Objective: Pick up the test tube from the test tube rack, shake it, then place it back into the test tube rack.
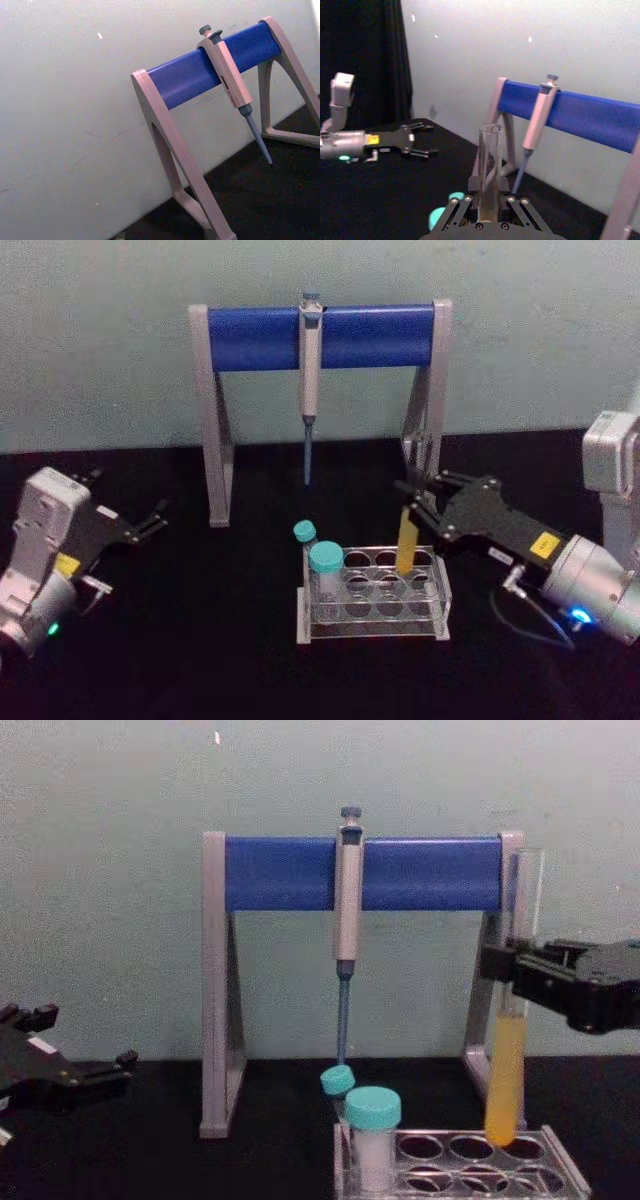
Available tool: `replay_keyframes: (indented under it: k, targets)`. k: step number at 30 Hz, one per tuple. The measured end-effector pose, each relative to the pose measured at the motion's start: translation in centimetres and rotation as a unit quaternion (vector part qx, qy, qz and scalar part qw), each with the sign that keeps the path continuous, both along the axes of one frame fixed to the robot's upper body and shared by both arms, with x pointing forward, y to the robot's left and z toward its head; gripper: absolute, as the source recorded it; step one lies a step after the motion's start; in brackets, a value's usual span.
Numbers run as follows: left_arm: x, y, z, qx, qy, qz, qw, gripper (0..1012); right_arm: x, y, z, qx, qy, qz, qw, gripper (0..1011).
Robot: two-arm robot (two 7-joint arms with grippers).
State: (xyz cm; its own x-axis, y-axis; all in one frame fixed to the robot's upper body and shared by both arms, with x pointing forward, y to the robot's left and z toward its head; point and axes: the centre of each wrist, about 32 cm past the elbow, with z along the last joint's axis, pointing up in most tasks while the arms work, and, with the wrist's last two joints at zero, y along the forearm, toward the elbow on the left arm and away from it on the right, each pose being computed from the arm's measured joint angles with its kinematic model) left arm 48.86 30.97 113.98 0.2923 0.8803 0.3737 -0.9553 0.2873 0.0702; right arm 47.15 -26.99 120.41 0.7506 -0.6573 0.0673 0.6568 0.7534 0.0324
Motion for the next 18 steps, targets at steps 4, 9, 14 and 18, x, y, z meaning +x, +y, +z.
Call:
replay_keyframes:
  k: [4,9,14,18]
  targets:
    - [0.00,0.00,0.00,0.000,0.000,0.000,1.0000,1010,0.1,0.6,-0.1,0.004,0.002,0.013,0.9999,225]
    - [0.00,0.00,0.00,0.000,0.000,0.000,1.0000,1010,1.0,1.2,-0.3,0.008,0.002,0.023,0.9997,224]
    - [0.00,0.00,0.00,0.000,0.000,0.000,1.0000,1010,2.3,1.6,-0.5,0.013,-0.001,0.030,0.9995,225]
    - [0.00,0.00,0.00,0.000,0.000,0.000,1.0000,1009,3.4,1.8,-0.5,0.014,-0.003,0.031,0.9994,225]
